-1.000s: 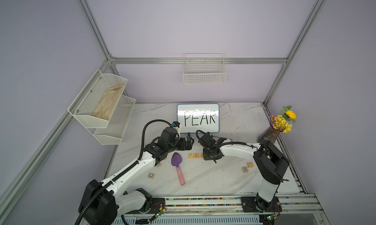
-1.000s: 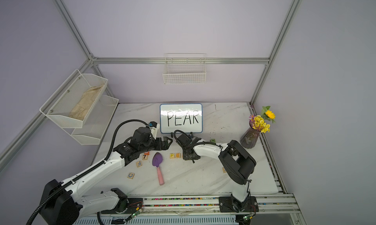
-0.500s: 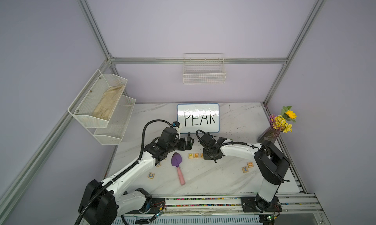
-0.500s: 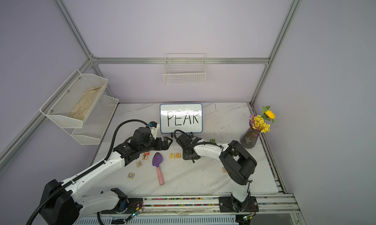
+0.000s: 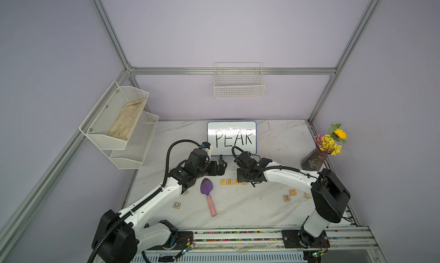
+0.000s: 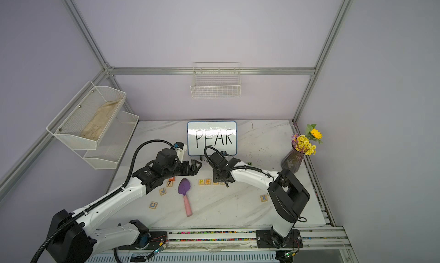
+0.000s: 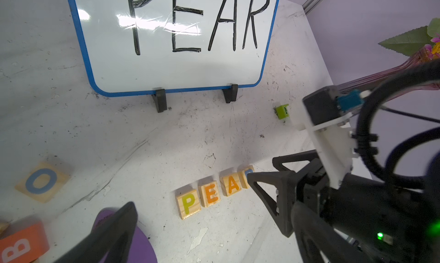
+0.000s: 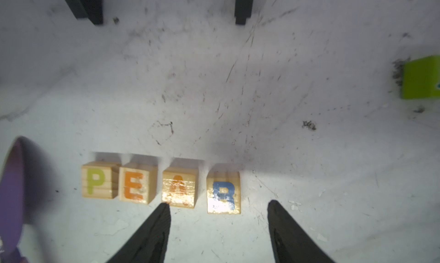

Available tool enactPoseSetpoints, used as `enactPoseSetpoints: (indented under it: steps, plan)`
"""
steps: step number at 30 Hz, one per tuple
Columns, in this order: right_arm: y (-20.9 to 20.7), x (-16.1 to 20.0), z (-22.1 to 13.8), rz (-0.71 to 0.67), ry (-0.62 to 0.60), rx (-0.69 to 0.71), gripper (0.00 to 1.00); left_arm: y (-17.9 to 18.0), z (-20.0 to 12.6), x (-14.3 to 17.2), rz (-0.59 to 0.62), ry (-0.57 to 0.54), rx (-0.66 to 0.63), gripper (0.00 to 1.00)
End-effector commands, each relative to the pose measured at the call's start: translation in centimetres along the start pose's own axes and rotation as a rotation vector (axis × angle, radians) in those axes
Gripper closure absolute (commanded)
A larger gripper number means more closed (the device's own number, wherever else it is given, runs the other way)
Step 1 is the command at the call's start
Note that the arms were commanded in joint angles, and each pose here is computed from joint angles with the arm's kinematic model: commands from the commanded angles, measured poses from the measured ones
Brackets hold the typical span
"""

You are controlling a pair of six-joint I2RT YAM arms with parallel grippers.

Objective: Spell the uppercase word “pear” with letter blocks
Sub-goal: Place the letter block at the center of the board, then reset both arms

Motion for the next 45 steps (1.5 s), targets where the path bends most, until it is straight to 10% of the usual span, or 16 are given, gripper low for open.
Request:
enactPoseSetpoints:
  steps: [1,14,29,45]
  plan:
    - [-1.4,-3.0,-3.9,-0.047,-0.152,0.086,0.19,-0.6,-0.2,-1.4,0.046,-0.072,0.014,0.0]
    - [-11.1,-10.6,-8.7,-0.128,-0.47,0.34,0.03,-1.5,-1.0,-8.7,0.191,-0.332,-0.222,0.0]
    - [-22.9,-3.3,-6.3,0.029,-0.489,0.5,0.03,10.4,-7.6,-8.8,0.191,-0.959,-0.634,0.0]
    - [-25.1,2.7,2.3,0.032,-0.405,0.556,0.03,18.4,-1.8,-4.8,0.229,-0.924,-0.83,0.0]
Point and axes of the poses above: each gripper's point midway between its finger pads, its own z axis out along the fingers, its own y axis along the line the jaws close on, x = y × z, the point moved 8 cm from there along -z, back along the fingers, and after that the axes turned 13 degrees about -z, right-handed, at the moved point
